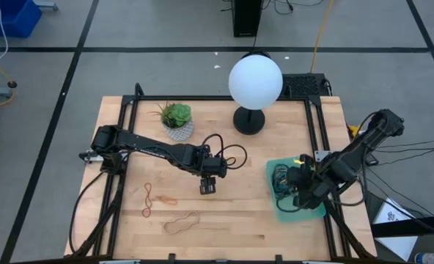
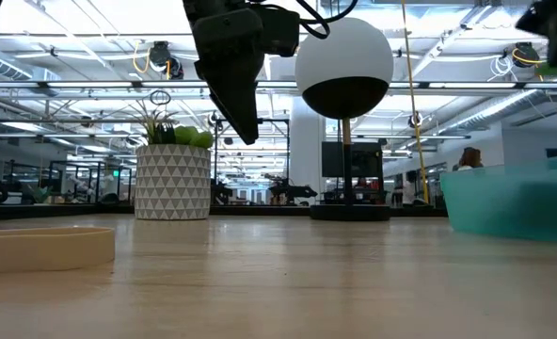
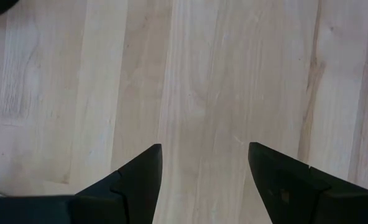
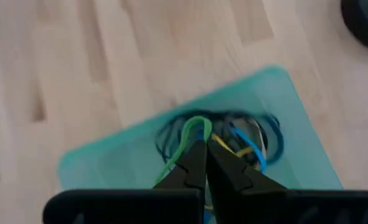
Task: Pick and place rubber bands into bin
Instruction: Put the green rubber band into the bin
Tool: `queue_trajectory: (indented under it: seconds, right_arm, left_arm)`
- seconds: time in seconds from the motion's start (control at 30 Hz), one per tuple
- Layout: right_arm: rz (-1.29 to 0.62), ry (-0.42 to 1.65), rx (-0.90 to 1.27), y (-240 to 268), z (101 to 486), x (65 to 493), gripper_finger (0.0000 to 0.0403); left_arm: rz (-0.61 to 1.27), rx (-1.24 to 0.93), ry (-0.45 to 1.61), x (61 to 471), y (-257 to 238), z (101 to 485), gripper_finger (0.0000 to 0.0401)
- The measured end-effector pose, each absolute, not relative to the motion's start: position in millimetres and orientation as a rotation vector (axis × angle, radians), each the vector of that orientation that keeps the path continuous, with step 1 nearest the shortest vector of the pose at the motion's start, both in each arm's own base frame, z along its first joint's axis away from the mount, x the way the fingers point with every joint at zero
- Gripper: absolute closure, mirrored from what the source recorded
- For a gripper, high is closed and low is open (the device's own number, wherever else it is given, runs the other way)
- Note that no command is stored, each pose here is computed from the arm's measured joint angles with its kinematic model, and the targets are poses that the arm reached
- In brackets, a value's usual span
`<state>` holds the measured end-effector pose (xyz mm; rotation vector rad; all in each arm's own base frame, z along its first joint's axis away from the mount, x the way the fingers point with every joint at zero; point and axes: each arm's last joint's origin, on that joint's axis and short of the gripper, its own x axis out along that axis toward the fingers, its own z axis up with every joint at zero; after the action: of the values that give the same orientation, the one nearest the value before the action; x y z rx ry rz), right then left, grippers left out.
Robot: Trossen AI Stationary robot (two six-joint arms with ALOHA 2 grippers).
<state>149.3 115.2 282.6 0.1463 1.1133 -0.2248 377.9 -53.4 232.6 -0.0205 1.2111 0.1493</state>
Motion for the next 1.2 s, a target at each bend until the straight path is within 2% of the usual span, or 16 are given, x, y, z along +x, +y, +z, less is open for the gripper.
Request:
queue_trajectory:
  seconds: [0.2,0.5,0.93,1.07,1.2]
  right_arm:
    - [-0.301,1.227,0.161,109,239,141,0.0403]
    - [-0.341,1.273,0.178,101,184,131,0.0403]
    - [-0.329,1.296,0.186,99,169,127,0.0393]
    - [-0.339,1.288,0.209,99,169,127,0.0374]
    - [-0.341,1.287,0.211,99,169,127,0.0337]
  left_arm:
    - [0.149,-0.02,1.211,378,-53,233,0.0155]
    - [0.148,-0.02,1.21,378,-53,233,0.0155]
    - [0.15,-0.024,1.21,378,-53,233,0.0155]
    - [0.151,-0.024,1.211,378,-53,233,0.0155]
    - [0.151,-0.024,1.21,378,-53,233,0.0155]
